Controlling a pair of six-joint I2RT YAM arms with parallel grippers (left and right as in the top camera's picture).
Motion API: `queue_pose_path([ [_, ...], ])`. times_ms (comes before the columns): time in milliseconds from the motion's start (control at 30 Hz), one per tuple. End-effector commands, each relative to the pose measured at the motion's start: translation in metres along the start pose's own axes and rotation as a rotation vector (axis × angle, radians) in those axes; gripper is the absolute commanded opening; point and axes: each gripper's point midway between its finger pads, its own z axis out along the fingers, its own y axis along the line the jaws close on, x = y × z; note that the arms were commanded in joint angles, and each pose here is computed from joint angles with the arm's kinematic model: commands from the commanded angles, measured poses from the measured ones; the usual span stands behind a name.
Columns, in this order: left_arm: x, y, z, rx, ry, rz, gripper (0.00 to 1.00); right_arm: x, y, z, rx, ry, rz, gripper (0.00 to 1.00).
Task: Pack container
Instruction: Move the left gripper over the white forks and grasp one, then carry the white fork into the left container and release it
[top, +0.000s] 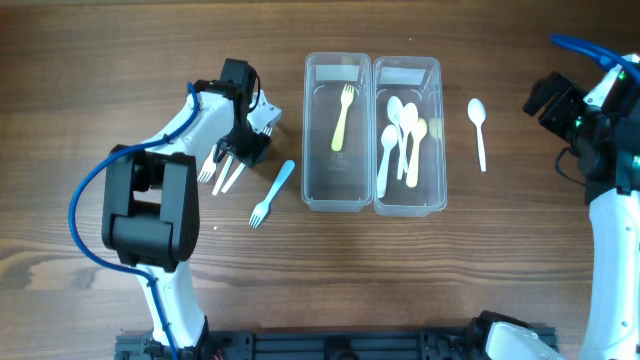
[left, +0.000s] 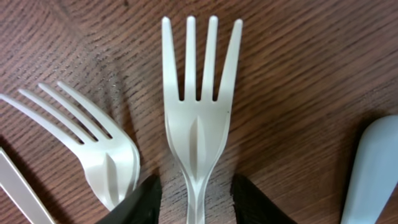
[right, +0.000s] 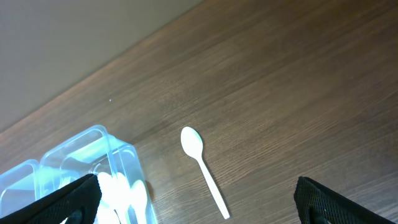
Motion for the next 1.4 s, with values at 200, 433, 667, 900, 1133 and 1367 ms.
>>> queue_pose_path([
  [200, 0.019, 0.0, 0.012, -0.072, 0.113, -0.048, 0.04, -0.001, -0.003, 0.001, 0.013, -0.002, 0.015, 1.0],
  [433, -0.007, -0.031, -0.045, -0.095, 0.029, -0.017, 0.04, -0.001, -0.003, 0.001, 0.013, -0.002, 0.015, 1.0],
  [667, -0.035, -0.047, -0.119, -0.12, -0.206, -0.184, 0.04, -0.001, -0.003, 0.001, 0.013, -0.002, 0.015, 1.0],
  [900, -0.062, -0.08, -0.161, 0.011, -0.395, -0.312, 0.04, -0.001, -0.003, 0.001, 0.013, -0.002, 0.015, 1.0],
  [1133, -0.091, -0.135, -0.16, 0.044, -0.474, -0.345, 0.04, -0.001, -0.003, 0.001, 0.013, -0.002, 0.015, 1.0],
  [1367, -0.095, -0.144, -0.103, 0.069, -0.358, -0.373, 0.1, -0.001, -0.003, 0.001, 0.013, -0.002, 0.015, 1.0],
])
